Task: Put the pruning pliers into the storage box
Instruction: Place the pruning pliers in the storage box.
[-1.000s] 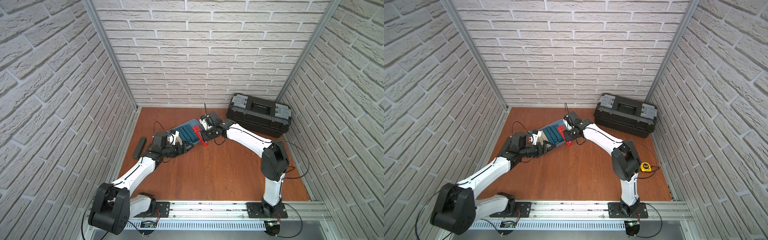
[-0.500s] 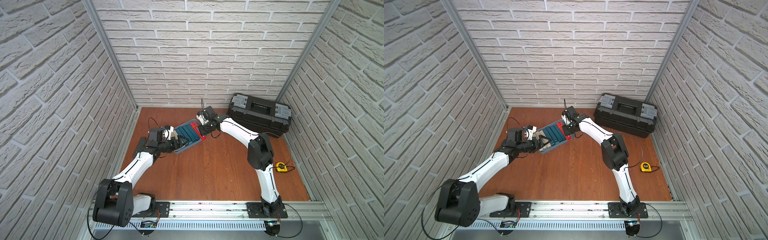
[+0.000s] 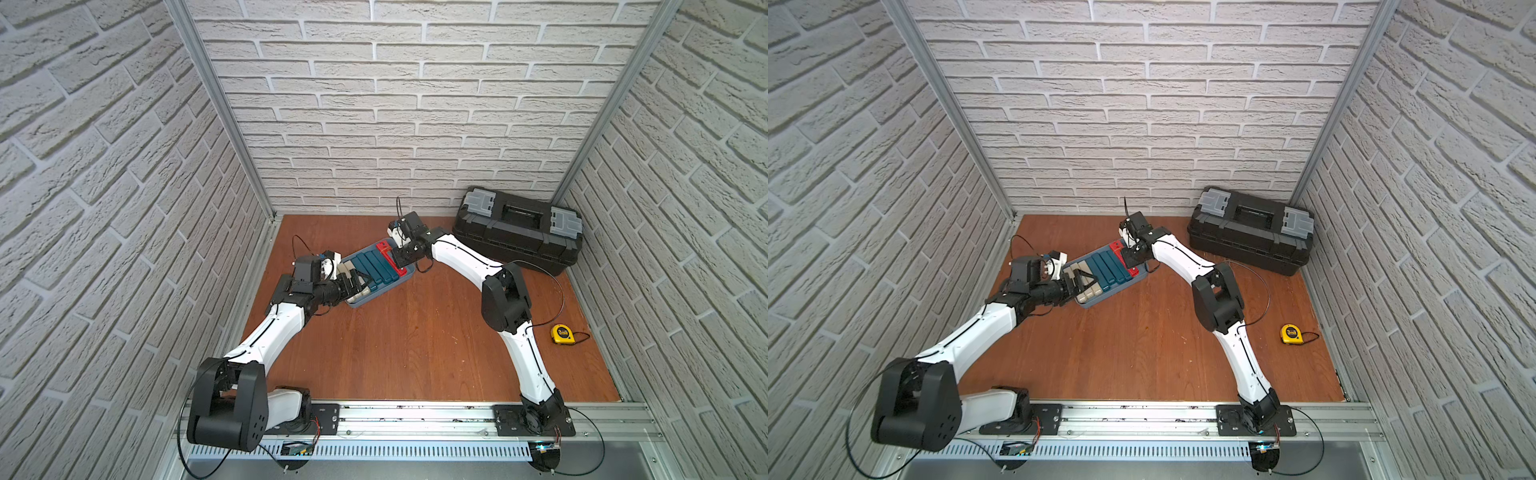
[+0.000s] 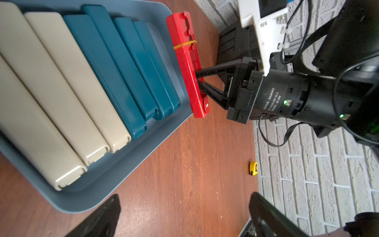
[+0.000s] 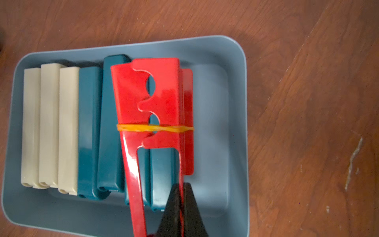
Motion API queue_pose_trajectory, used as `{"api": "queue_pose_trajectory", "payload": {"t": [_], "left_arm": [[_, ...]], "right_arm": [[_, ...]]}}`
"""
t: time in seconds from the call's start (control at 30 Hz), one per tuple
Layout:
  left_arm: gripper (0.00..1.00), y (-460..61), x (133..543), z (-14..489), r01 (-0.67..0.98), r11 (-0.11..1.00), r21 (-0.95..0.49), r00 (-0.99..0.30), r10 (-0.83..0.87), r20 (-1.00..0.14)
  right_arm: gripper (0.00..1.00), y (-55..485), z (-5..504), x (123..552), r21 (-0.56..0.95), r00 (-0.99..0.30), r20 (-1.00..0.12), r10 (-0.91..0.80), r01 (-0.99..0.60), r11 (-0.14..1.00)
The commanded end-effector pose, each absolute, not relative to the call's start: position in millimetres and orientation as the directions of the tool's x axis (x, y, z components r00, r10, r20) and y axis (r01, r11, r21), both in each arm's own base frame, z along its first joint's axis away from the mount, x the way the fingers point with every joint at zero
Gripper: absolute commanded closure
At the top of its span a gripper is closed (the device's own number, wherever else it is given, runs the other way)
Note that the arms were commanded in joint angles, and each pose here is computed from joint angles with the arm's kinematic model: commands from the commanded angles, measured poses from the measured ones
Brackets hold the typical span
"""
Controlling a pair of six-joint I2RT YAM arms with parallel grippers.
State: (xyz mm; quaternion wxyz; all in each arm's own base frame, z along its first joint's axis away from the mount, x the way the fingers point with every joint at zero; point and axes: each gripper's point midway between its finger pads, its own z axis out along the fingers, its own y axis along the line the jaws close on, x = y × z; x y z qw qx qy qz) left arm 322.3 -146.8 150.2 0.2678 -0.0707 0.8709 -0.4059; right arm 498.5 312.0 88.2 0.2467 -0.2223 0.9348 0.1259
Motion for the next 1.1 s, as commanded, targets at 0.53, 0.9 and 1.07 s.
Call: {"api": "queue_pose_trajectory", "payload": {"t": [0.53, 0.9, 1.07], "left_arm": [[0.02, -124.5, 315.7, 143.4, 0.056, 0.73, -0.681, -0.823, -0.352, -0.446], [0.02, -121.4, 311.3, 141.7, 0.05, 0.734, -0.678, -0.815, -0.362, -0.452], [0.02, -117.5, 311.1, 140.3, 0.038, 0.74, -0.671, -0.809, -0.371, -0.455]], "right_arm": [[0.97, 310.0, 75.5, 533.8, 0.13, -0.774, -0.553, -0.309, -0.446, 0.885], [0.97, 305.6, 62.9, 533.8, 0.118, -0.792, -0.532, -0.301, -0.421, 0.899], [0.97, 304.5, 58.1, 534.0, 0.119, -0.801, -0.523, -0.292, -0.408, 0.905]]}}
